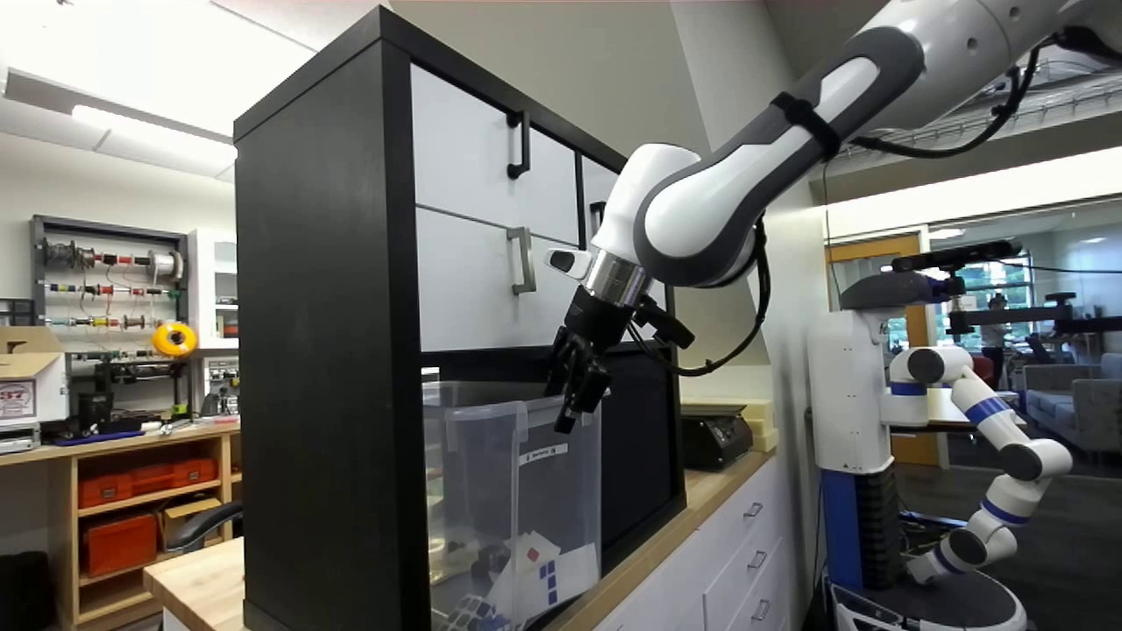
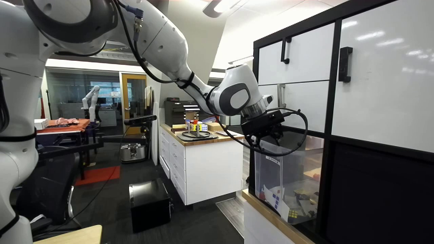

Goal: Slide the plastic box on the shelf forward

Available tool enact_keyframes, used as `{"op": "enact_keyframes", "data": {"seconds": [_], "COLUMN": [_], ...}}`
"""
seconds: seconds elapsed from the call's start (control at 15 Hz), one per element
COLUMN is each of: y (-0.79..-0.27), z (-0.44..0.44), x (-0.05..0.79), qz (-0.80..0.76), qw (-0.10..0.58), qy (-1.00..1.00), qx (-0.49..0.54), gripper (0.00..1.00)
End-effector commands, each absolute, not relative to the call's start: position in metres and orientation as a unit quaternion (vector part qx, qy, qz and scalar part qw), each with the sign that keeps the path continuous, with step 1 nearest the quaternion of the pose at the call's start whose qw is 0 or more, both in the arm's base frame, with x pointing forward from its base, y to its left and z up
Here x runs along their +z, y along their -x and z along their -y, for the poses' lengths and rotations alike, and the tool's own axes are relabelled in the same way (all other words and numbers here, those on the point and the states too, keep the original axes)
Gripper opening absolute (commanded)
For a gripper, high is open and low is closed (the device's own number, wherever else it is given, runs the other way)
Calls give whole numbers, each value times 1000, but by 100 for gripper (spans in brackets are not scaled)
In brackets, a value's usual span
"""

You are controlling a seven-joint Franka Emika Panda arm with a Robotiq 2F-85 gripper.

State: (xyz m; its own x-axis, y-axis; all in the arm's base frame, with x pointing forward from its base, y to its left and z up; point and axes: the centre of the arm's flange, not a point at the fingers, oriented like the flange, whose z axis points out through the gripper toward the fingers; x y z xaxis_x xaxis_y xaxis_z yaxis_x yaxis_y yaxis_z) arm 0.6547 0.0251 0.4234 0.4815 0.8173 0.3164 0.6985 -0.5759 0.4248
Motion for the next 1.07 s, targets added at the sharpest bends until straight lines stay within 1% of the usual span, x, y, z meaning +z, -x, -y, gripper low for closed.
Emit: {"op": "enact_keyframes", "data": {"seconds": [0.0, 0.2, 0.33, 0.4, 0.47, 0.53, 0.6, 1.0], "y": [-659, -655, -651, -646, -642, -638, -633, -601], "z": [-16, -13, -12, -11, -10, -8, -7, -2], "x": [430, 436, 439, 441, 442, 444, 444, 443], "qz": [-458, -462, -466, -470, -472, -476, -479, -494], "qw": [119, 125, 127, 129, 129, 131, 130, 132], "qy": [-840, -835, -832, -830, -828, -826, -824, -816], "qx": [266, 271, 272, 273, 273, 273, 272, 271], "gripper": [41, 20, 9, 6, 8, 6, 8, 8]}}
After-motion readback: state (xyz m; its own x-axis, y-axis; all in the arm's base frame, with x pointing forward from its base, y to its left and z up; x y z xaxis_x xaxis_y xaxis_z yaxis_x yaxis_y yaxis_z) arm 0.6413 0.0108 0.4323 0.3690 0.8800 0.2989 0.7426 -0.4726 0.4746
